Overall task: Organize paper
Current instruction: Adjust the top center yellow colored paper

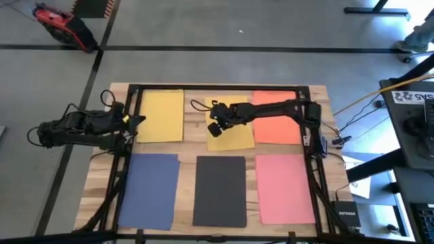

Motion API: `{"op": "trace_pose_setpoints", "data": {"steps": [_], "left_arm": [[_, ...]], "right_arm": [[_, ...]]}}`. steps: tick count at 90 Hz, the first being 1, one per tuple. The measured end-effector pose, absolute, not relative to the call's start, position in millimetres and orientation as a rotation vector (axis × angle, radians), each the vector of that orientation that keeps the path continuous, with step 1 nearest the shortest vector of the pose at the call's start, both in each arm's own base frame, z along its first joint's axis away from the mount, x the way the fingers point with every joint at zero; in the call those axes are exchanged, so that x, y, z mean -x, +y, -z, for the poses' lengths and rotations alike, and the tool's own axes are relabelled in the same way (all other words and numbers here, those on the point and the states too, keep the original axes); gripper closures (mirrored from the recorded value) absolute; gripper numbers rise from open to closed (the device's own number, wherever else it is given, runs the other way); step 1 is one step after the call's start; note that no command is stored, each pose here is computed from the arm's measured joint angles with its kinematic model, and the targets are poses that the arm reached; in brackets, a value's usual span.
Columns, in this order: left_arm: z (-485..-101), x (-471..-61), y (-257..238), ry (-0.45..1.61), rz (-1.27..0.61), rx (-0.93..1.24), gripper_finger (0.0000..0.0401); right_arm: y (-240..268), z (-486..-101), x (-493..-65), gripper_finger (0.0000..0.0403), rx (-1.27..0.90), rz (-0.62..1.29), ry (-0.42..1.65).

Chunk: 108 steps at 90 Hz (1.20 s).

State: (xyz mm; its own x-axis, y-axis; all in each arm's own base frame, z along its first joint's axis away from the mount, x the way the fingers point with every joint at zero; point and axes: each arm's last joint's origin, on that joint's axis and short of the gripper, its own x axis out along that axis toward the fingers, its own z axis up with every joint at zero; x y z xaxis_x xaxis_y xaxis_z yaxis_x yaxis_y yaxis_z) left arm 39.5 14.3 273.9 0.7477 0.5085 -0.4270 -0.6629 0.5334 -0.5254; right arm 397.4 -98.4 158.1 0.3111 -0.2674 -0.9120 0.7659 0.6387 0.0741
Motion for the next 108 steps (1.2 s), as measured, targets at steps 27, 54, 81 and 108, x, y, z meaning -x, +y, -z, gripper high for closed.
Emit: {"op": "trace_pose_setpoints", "data": {"steps": [27, 54, 81, 108], "left_arm": [[-273.9, -39.5, 14.3, 0.227, -0.709, 0.741, 0.0401], [-273.9, -39.5, 14.3, 0.226, -0.71, 0.741, 0.0401], [-272.9, -38.7, 14.6, 0.234, -0.722, 0.733, 0.0401], [-272.2, -38.2, 14.6, 0.238, -0.729, 0.74, 0.0401]], "right_arm": [[-107.8, -129.3, -400.6, 0.0403, -0.601, 0.636, 1.139], [-114.7, -128.5, -404.0, 0.0403, -0.69, 0.639, 1.077], [-126.7, -127.9, -401.7, 0.0403, -0.717, 0.646, 1.06], [-122.5, -184.4, -402.6, 0.0403, -0.442, 0.413, 1.161]]}}
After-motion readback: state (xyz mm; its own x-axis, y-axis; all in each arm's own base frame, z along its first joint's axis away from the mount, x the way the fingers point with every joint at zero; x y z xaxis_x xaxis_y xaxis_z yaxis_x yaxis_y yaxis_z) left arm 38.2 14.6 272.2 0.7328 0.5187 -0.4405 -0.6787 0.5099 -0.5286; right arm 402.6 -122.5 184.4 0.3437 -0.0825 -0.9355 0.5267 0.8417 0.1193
